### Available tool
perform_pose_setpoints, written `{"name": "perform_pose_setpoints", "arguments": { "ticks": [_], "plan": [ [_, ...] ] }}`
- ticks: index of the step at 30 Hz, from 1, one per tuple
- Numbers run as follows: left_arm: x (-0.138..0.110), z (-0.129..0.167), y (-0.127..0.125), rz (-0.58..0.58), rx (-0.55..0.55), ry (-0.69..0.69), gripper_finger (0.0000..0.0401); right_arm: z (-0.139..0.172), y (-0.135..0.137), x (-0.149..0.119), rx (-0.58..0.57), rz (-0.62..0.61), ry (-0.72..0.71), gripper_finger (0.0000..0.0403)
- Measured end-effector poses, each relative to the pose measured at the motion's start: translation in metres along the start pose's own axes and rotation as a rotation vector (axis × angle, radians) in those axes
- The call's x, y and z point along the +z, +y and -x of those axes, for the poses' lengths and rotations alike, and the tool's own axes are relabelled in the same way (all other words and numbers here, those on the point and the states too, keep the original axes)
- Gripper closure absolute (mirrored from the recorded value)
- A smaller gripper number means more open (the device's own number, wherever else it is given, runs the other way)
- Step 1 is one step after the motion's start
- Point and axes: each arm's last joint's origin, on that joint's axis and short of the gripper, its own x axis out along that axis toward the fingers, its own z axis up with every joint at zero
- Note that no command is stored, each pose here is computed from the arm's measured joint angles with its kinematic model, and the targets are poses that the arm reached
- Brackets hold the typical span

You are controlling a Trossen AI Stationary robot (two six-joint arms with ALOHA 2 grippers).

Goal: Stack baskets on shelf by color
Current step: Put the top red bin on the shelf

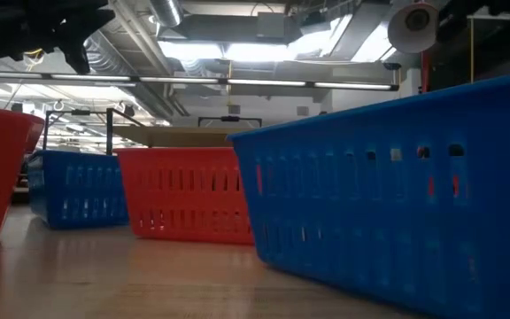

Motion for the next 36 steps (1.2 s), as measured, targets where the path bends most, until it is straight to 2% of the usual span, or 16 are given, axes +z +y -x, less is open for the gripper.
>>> {"name": "perform_pose_setpoints", "arguments": {
  "ticks": [3, 8, 13, 18, 27, 36],
  "plan": [
    [0.0, 0.0, 0.0, -0.069, 0.0, 0.001, 0.0307, -0.017, 0.001, 0.013, -0.139, -0.022, 0.244, 0.0272],
    [0.0, 0.0, 0.0, -0.08, 0.0, 0.002, 0.0307, -0.044, 0.003, 0.014, -0.343, -0.15, 0.634, 0.0272],
    [0.0, 0.0, 0.0, -0.132, 0.0, 0.002, 0.0307, -0.063, 0.001, -0.021, -0.542, -0.243, 1.001, 0.0272],
    [0.0, 0.0, 0.0, -0.174, 0.0, 0.003, 0.0307, -0.072, 0.0, -0.063, -0.645, -0.35, 1.26, 0.0272],
    [0.0, 0.0, 0.0, -0.185, 0.016, 0.003, 0.0307, -0.082, -0.004, -0.1, -0.759, -0.277, 1.403, 0.0272],
    [0.0, 0.0, 0.001, -0.185, 0.016, 0.003, 0.0307, -0.084, -0.005, -0.105, -0.789, -0.246, 1.409, 0.0272]
  ]
}}
